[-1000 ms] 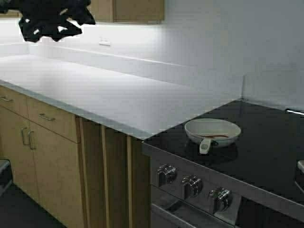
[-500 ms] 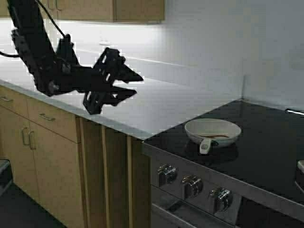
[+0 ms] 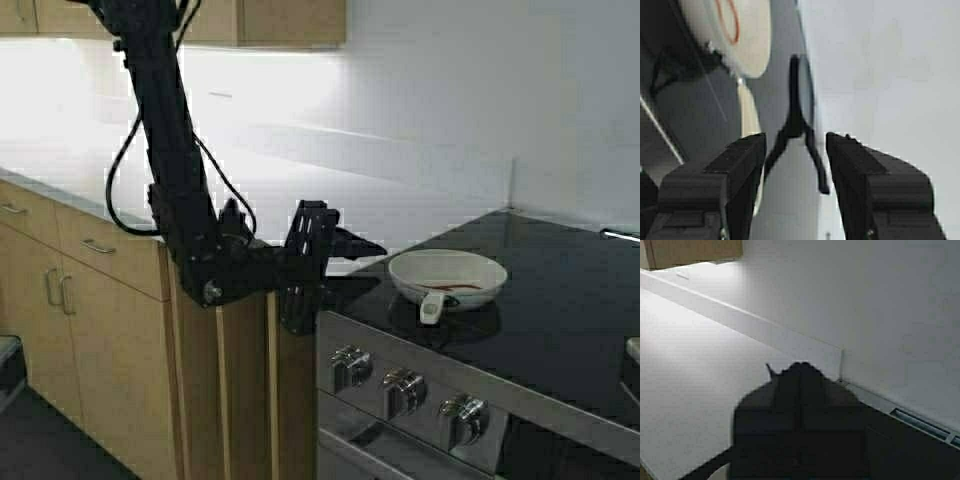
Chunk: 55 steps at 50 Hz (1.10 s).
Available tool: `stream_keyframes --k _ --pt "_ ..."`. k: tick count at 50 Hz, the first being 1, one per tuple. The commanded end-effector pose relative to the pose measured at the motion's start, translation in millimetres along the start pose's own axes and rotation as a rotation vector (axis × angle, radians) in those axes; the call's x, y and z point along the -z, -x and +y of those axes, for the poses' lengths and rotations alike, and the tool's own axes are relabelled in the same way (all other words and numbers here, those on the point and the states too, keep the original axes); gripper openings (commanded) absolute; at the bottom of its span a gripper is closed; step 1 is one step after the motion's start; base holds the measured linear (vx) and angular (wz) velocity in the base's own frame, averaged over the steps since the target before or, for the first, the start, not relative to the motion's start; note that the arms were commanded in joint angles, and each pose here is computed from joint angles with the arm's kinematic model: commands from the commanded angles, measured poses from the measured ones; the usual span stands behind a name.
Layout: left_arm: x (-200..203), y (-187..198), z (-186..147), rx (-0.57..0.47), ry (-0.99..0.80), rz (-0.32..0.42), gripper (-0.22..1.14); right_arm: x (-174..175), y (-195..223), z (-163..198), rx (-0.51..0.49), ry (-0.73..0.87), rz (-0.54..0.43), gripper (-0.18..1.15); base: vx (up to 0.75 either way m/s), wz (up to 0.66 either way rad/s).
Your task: Wash the pan
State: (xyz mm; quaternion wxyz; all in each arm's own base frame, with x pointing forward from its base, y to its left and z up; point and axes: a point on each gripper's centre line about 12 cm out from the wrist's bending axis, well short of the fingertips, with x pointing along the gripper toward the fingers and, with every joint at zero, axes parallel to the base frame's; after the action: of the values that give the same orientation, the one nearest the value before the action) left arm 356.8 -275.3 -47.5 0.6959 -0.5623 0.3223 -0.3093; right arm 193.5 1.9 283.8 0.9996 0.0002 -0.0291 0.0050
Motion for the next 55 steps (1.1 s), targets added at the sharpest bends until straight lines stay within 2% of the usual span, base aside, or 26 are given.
stream_keyframes --k 1,12,37,55 --pt "-0.2 -18.2 -6.8 0.060 0.017 0.002 0.80 -4.0 -1.5 0.4 -0.002 0.000 -0.011 0.05 0.00 0.00" --pt "4.5 -30.0 4.3 0.051 0.064 -0.010 0.80 -4.0 -1.5 0.4 -0.002 -0.002 -0.011 0.05 0.00 0.00" --pt "17.7 -60.3 15.6 0.071 0.070 0.019 0.82 -4.0 -1.5 0.4 -0.002 -0.005 -0.011 0.05 0.00 0.00" --pt "10.5 -82.7 9.9 0.087 0.103 0.015 0.87 -4.0 -1.5 0.4 -0.002 -0.005 -0.011 0.05 0.00 0.00"
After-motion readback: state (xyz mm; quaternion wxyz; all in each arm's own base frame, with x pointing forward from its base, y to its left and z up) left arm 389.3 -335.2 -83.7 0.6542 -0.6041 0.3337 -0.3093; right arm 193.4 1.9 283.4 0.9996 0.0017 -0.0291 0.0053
